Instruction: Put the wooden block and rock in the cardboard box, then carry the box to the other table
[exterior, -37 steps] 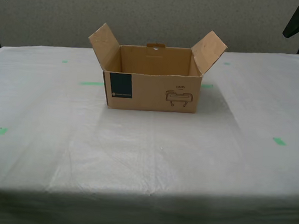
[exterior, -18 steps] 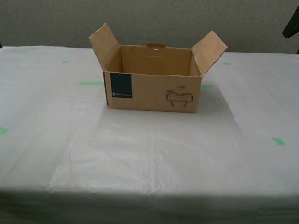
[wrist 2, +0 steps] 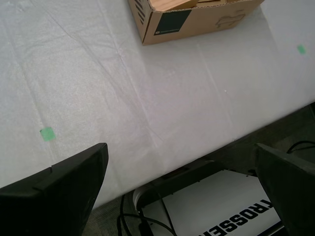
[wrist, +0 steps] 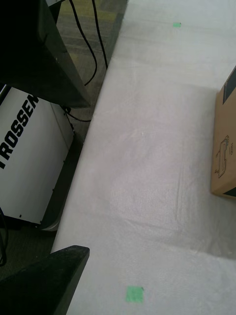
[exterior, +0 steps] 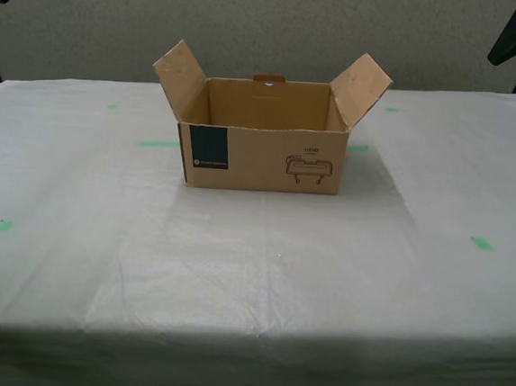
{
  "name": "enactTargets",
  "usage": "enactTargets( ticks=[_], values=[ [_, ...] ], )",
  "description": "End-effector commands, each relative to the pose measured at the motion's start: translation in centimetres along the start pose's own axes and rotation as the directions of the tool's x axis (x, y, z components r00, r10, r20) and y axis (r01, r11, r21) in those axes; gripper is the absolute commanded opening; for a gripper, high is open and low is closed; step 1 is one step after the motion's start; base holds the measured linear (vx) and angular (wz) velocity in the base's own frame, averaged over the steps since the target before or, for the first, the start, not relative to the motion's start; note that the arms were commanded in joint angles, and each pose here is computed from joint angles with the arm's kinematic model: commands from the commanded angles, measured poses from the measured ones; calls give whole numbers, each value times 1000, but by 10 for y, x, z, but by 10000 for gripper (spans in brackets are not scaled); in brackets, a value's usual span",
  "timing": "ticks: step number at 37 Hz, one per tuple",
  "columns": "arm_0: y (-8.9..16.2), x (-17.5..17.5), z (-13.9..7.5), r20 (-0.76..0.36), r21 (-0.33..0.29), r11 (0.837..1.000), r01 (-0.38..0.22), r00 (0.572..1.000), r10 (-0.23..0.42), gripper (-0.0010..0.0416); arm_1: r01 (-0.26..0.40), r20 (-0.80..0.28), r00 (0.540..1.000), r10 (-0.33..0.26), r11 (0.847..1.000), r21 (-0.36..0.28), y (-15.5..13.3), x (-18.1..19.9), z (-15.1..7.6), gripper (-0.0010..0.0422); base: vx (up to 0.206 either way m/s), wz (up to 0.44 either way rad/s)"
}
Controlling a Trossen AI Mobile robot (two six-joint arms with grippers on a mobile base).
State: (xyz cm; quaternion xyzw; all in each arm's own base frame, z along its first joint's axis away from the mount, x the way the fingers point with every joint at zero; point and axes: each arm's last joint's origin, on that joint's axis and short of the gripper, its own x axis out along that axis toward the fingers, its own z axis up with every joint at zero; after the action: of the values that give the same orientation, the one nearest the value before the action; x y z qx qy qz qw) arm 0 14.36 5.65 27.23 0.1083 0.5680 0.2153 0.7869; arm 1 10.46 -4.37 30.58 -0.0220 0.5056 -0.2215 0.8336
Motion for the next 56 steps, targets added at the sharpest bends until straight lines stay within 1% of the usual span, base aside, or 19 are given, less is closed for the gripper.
enactTargets(
  ticks=[1, 7, 20, 56],
  values=[
    [0, 0, 0, 1, 0, 1000, 0, 1000, 0, 389, -1, -6, 1000, 1, 1000, -7, 0, 0, -1, 398, 0, 0],
    [0, 0, 0, 1, 0, 1000, 0, 1000, 0, 389, 0, 1, 1000, 0, 1000, 4, 0, 0, 0, 398, 0, 0],
    [0, 0, 0, 1, 0, 1000, 0, 1000, 0, 389, 6, 65, 998, -7, 1000, 29, -4, -14, 7, 398, 0, 0],
    [0, 0, 0, 2, 0, 1000, 0, 1000, 0, 390, 6, 62, 998, -7, 1000, 25, -4, -14, 7, 398, 0, 0]
  ],
)
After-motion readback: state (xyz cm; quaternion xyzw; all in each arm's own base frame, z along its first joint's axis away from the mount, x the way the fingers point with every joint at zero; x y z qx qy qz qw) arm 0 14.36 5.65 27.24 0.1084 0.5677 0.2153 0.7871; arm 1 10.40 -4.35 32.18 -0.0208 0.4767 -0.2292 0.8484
